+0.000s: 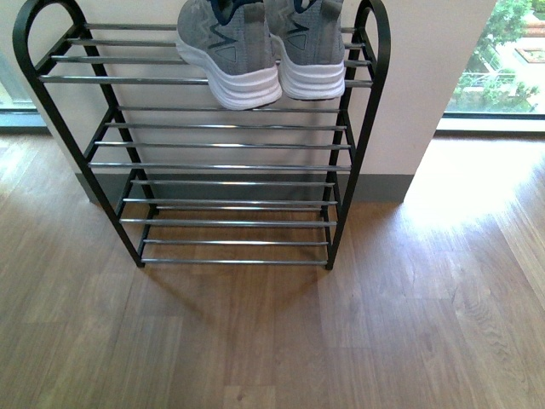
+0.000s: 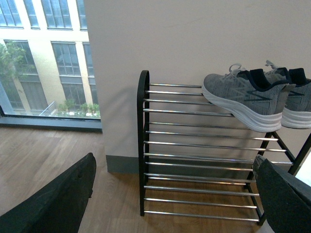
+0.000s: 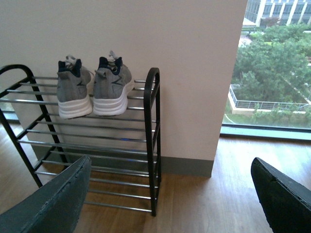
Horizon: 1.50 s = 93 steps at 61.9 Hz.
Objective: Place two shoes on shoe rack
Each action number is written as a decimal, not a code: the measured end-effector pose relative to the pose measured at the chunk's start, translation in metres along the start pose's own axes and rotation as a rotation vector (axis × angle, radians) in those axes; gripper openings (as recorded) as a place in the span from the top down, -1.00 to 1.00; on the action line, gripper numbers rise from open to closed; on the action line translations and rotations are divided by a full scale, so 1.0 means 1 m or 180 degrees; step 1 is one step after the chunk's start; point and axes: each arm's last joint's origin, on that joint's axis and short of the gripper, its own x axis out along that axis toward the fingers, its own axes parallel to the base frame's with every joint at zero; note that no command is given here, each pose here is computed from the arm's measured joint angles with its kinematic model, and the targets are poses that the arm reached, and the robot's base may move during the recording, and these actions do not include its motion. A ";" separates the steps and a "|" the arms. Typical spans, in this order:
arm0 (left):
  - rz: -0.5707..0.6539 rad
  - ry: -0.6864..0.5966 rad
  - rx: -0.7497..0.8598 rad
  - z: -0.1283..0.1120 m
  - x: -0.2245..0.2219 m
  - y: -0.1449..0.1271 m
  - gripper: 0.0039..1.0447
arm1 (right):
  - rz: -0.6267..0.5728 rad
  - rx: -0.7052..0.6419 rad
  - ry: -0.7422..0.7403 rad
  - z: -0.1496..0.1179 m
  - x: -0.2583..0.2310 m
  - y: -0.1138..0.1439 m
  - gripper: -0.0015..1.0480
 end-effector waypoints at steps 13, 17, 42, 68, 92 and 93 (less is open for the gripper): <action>-0.0001 -0.0001 0.0001 0.000 0.000 0.000 -0.83 | -0.0010 0.0000 0.0000 0.000 0.000 0.000 -0.82; -0.0001 -0.0001 0.0001 0.000 0.000 0.000 -0.83 | -0.0010 0.0000 0.0001 0.000 0.000 0.000 -0.82; 0.0000 -0.0001 0.0001 0.000 0.000 0.000 -0.83 | -0.0002 0.0000 0.0006 0.000 0.000 0.000 -0.82; 0.0000 0.0000 0.0001 0.000 0.000 0.000 -0.83 | 0.0004 0.0000 0.0005 0.000 0.000 0.000 -0.82; 0.0008 -0.0001 0.0001 0.000 0.000 0.000 -0.83 | 0.0012 0.0000 0.0002 0.000 0.000 0.000 -0.82; 0.0010 0.0000 0.0001 0.000 0.000 0.000 -0.83 | 0.0013 0.0000 0.0001 0.000 0.000 0.000 -0.82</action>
